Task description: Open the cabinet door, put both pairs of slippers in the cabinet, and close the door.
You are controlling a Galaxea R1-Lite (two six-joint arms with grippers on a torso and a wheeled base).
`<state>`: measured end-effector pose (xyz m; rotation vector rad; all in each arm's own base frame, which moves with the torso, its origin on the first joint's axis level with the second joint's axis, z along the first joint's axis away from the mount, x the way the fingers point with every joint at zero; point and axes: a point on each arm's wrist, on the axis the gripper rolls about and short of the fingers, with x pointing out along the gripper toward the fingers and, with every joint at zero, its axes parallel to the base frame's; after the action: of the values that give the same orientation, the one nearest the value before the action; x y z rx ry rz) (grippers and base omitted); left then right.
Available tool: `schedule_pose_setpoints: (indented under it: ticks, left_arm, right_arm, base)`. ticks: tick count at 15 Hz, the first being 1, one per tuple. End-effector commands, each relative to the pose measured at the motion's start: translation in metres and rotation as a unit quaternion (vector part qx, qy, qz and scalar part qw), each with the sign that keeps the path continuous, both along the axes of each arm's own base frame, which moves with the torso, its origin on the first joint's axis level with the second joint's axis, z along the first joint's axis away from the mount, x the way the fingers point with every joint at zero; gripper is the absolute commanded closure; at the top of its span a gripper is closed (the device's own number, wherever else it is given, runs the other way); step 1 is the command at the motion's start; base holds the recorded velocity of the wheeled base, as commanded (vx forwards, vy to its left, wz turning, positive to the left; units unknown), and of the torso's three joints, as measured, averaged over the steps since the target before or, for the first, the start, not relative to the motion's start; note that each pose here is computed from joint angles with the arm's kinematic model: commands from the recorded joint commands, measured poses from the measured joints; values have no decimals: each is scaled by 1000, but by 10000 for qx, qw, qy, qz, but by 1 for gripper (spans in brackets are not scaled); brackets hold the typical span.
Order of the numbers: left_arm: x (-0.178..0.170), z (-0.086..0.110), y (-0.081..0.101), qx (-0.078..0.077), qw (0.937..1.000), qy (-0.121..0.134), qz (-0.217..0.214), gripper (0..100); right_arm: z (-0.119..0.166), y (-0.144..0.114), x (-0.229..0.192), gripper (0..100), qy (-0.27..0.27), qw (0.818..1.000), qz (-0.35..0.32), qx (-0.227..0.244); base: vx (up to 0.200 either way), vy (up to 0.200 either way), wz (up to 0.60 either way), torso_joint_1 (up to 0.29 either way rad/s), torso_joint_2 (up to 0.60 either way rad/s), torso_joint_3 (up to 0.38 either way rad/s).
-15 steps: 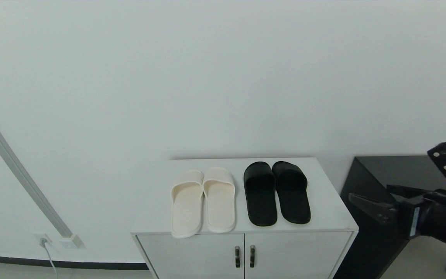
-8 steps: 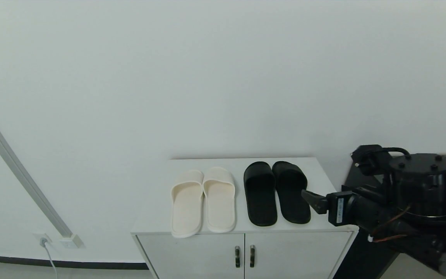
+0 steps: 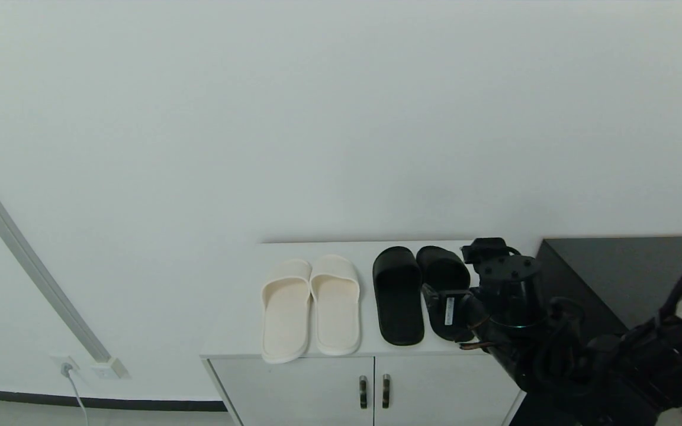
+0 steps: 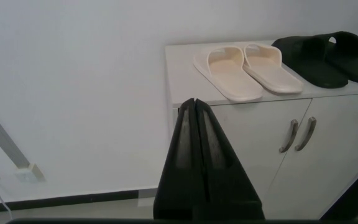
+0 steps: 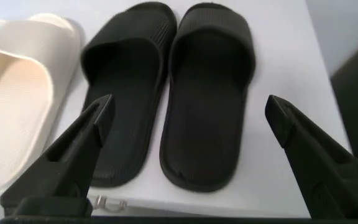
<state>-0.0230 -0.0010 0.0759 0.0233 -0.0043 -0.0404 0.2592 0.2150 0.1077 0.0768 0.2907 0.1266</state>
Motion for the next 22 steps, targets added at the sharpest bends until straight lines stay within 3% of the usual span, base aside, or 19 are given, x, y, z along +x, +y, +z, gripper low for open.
schedule_pose_setpoints:
  ticks: [1, 9, 19, 20, 22]
  left_arm:
    - [0, 0, 0, -1, 10000, 4, 3, 100]
    - [0, 0, 0, -9, 10000, 4, 3, 100]
    - [0, 0, 0, -9, 10000, 4, 3, 100]
    - [0, 0, 0, -9, 10000, 4, 3, 100]
    - [0, 0, 0, -9, 10000, 4, 3, 100]
  right_arm:
    - [-26, 16, 18, 0, 166, 9997, -18, -158]
    - [-56, 43, 76, 0, 3, 9993, -307, -191]
    - [-60, 47, 113, 0, -114, 9987, -490, -124]
    - [-62, 47, 113, 100, -97, 9987, -489, -139]
    - [-62, 48, 112, 100, -106, 9987, -471, -171]
  base:
    - [0, 0, 0, 0, 0, 0]
    - [0, 0, 0, 0, 0, 0]
    - [0, 0, 0, 0, 0, 0]
    - [0, 0, 0, 0, 0, 0]
    - [0, 0, 0, 0, 0, 0]
